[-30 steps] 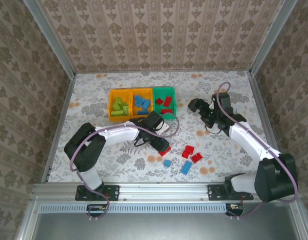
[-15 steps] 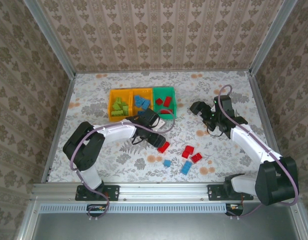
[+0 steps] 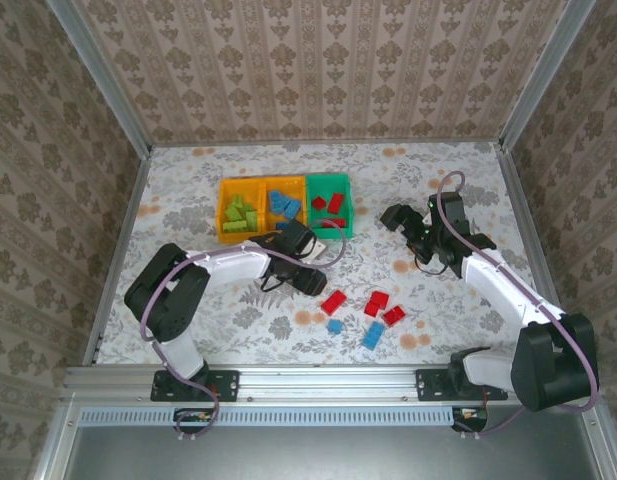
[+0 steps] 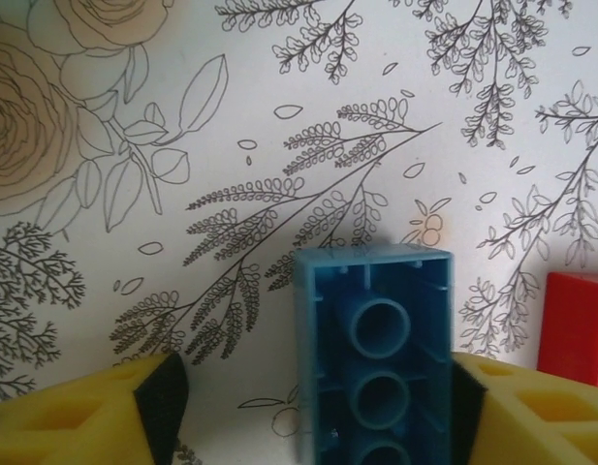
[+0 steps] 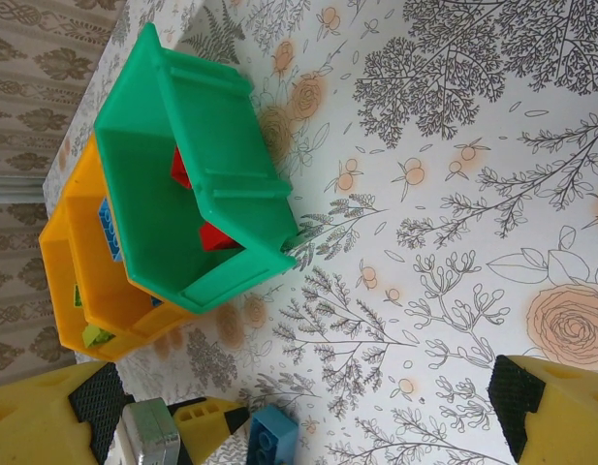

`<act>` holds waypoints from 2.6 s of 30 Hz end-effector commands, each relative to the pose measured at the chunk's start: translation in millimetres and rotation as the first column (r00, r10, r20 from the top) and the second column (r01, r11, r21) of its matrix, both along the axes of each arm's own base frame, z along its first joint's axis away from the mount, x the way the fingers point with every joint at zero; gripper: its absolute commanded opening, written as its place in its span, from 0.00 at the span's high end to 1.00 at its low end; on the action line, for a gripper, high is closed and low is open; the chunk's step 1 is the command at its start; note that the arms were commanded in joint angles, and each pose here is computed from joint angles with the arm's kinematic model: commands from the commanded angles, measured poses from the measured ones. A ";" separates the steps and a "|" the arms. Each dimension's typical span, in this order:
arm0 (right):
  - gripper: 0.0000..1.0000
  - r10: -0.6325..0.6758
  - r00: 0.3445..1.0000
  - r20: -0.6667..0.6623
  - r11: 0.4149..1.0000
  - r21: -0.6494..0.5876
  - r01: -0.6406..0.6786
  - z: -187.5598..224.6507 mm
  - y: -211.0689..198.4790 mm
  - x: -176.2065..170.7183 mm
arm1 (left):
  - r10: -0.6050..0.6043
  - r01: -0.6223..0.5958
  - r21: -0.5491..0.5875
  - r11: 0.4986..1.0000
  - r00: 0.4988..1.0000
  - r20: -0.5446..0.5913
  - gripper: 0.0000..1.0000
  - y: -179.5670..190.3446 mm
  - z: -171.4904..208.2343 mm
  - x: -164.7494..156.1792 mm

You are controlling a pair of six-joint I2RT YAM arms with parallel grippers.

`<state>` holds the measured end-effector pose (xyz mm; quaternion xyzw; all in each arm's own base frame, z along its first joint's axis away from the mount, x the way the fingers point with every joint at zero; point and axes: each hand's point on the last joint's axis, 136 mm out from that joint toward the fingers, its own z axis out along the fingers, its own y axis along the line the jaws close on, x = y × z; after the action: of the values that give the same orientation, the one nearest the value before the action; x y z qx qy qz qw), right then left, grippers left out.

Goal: Sort the legos into containers by color

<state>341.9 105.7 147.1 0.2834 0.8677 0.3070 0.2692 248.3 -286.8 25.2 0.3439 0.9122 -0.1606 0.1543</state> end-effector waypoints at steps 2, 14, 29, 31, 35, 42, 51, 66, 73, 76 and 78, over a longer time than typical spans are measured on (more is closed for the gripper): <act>0.00 -0.020 1.000 -0.002 1.000 -0.018 0.020 -1.1 -6.6 -5.9 | 0.030 -0.030 0.021 0.999 0.999 -0.019 0.44 8.4 -4.2 -1.9; 0.02 0.019 0.998 -0.063 0.983 -0.183 -0.031 -8.5 -13.1 -27.0 | 0.103 -0.102 0.046 0.994 0.994 -0.033 0.75 12.7 -4.8 4.8; 0.11 0.108 0.948 -0.299 0.885 -0.405 -0.229 -40.6 27.0 -113.7 | 0.362 -0.345 -0.121 0.931 0.916 0.173 0.75 55.9 119.1 101.9; 0.13 0.108 0.942 -0.317 0.882 -0.408 -0.238 -44.3 32.9 -126.9 | 0.405 -0.382 -0.151 0.912 0.896 0.181 0.75 64.8 131.6 122.6; 0.14 0.117 0.921 -0.371 0.870 -0.409 -0.275 -55.0 47.4 -148.6 | 0.440 -0.412 -0.187 0.892 0.886 0.147 0.75 65.4 134.1 153.4; 0.17 0.108 0.900 -0.423 0.852 -0.428 -0.303 -71.1 60.4 -174.2 | 0.508 -0.488 -0.210 0.847 0.860 0.051 0.76 75.2 114.3 192.8; 0.23 0.109 0.863 -0.493 0.838 -0.421 -0.346 -96.9 73.4 -199.8 | 0.483 -0.469 -0.262 0.844 0.875 -0.010 0.74 53.8 108.4 205.9; 0.28 0.095 0.816 -0.571 0.833 -0.403 -0.379 -132.8 84.2 -212.5 | 0.452 -0.451 -0.258 0.855 0.890 -0.057 0.49 37.2 95.0 194.3; 0.42 0.086 0.806 -0.585 0.823 -0.414 -0.389 -145.1 86.3 -211.3 | 0.456 -0.439 -0.263 0.859 0.890 0.004 0.27 42.2 112.4 183.1; 0.56 0.102 0.814 -0.572 0.818 -0.418 -0.396 -139.1 90.5 -207.6 | 0.465 -0.440 -0.267 0.857 0.885 0.033 0.12 47.7 121.2 175.3; 0.65 0.134 0.830 -0.542 0.808 -0.426 -0.408 -124.9 97.5 -199.9 | 0.476 -0.444 -0.275 0.853 0.877 0.062 0.00 53.7 129.2 169.7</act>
<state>134.2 191.3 12.7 0.1550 0.9868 0.0037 0.0461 421.7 -239.3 122.9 0.0987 0.9398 -0.2167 0.2450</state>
